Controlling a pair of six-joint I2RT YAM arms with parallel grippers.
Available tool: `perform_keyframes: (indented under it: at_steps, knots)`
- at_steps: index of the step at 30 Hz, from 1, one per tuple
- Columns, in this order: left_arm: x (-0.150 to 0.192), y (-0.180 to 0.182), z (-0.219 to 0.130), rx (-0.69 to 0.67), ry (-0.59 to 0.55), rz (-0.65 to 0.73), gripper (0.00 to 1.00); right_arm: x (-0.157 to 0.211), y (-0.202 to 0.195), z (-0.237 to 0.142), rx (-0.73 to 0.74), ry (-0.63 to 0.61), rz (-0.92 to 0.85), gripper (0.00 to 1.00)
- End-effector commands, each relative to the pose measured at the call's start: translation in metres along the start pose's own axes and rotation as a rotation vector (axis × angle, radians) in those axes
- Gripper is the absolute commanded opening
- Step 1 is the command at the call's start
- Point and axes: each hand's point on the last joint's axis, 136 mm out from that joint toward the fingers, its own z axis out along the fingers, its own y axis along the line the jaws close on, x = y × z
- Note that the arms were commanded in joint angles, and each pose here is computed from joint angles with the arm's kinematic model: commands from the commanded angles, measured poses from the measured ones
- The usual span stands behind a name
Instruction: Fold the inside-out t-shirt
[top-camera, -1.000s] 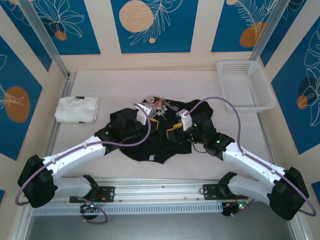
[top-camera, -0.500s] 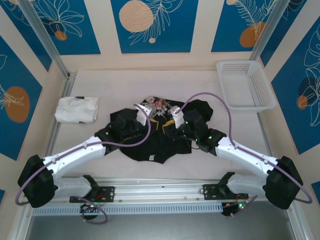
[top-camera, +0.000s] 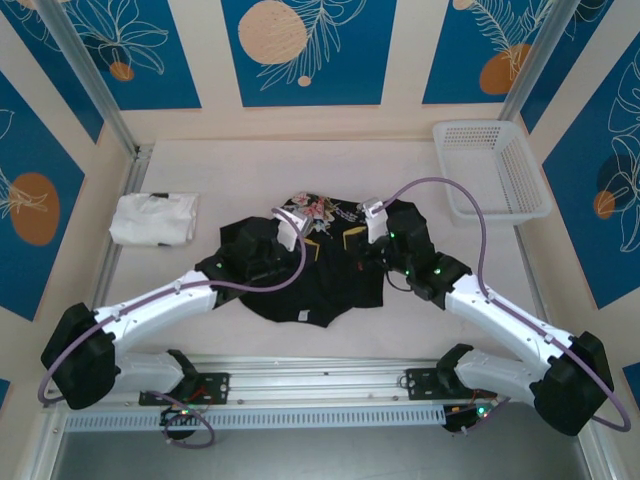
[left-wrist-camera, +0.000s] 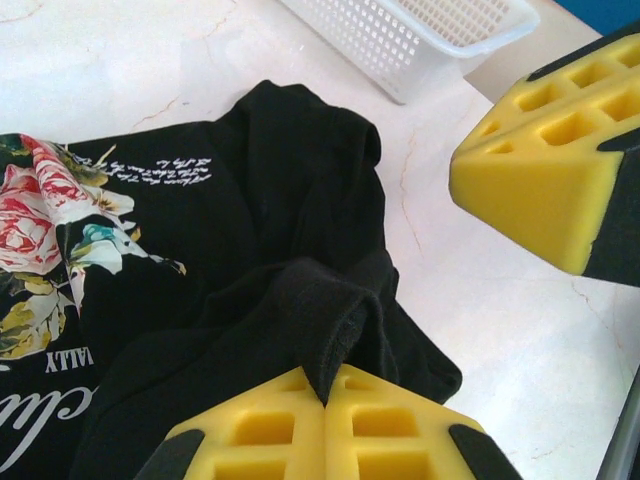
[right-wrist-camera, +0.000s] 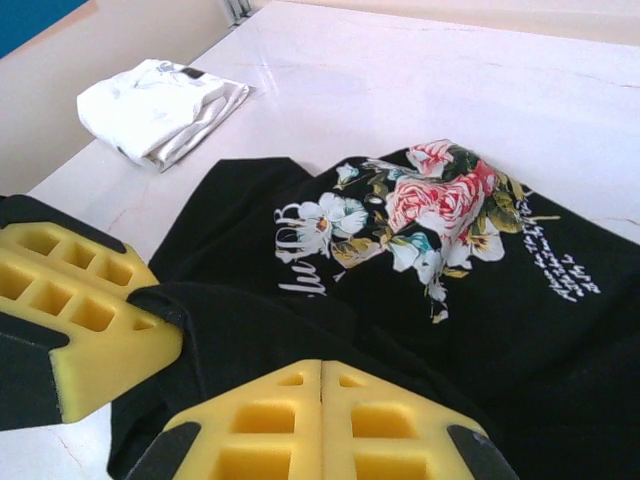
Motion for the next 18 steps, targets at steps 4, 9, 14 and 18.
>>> perform_keyframes:
  at_steps: [4, 9, 14, 18]
  knots:
    - [-0.024, -0.009, -0.003, 0.039, -0.063, 0.006, 0.0, 0.01, 0.026, -0.004, -0.138, 0.018, -0.049, 0.23]
    - [-0.026, -0.01, -0.004, 0.045, -0.064, 0.005, 0.0, 0.027, 0.026, 0.006, -0.126, 0.04, -0.068, 0.5]
    - [-0.026, -0.011, -0.003, 0.044, -0.061, 0.003, 0.0, 0.026, 0.029, 0.02, -0.138, 0.046, -0.073, 0.59]
    - [-0.026, -0.01, -0.004, 0.042, -0.061, -0.001, 0.0, 0.027, 0.03, 0.033, -0.136, 0.064, -0.075, 0.59]
